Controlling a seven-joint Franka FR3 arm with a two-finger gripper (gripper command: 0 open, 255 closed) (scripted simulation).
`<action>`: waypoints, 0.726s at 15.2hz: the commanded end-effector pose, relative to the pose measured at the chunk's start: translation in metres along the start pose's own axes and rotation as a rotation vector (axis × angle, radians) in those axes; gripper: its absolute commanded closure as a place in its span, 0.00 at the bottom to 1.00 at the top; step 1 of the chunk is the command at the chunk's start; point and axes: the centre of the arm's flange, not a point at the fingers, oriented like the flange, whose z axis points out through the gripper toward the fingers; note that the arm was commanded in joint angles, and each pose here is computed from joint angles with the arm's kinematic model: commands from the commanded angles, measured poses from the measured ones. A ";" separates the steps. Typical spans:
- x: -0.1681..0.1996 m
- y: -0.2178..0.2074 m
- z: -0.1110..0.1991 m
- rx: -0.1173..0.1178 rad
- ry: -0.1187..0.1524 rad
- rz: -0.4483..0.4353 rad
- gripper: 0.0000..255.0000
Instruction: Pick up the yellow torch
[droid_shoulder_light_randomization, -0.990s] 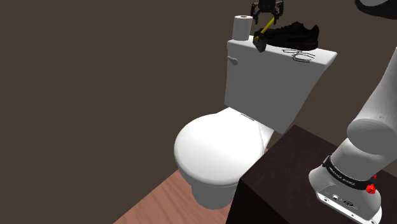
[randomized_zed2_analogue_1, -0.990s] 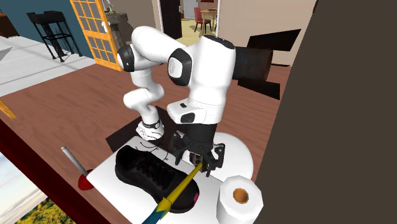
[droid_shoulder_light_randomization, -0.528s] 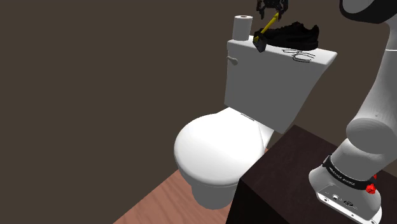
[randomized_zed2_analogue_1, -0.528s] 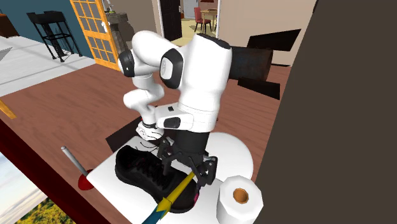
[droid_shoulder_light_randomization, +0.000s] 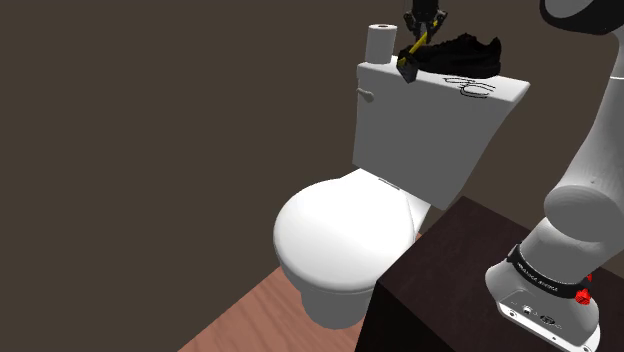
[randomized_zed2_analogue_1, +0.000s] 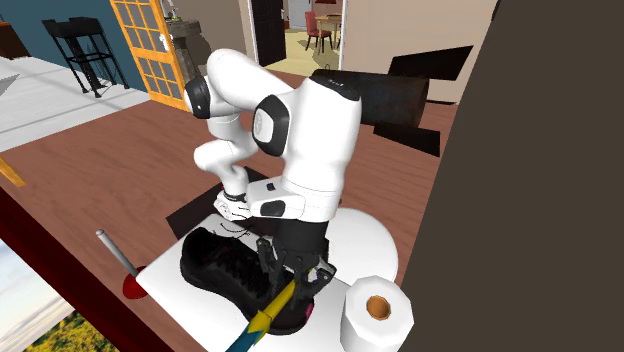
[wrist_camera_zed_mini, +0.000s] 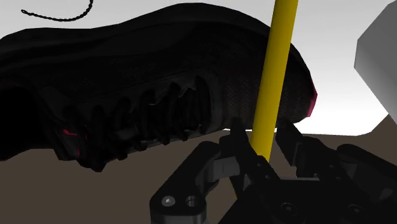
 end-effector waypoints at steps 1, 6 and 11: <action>0.000 0.000 0.002 -0.002 -0.001 0.000 1.00; 0.000 0.000 0.002 -0.002 -0.001 0.000 1.00; 0.006 0.001 -0.013 -0.002 -0.001 0.000 1.00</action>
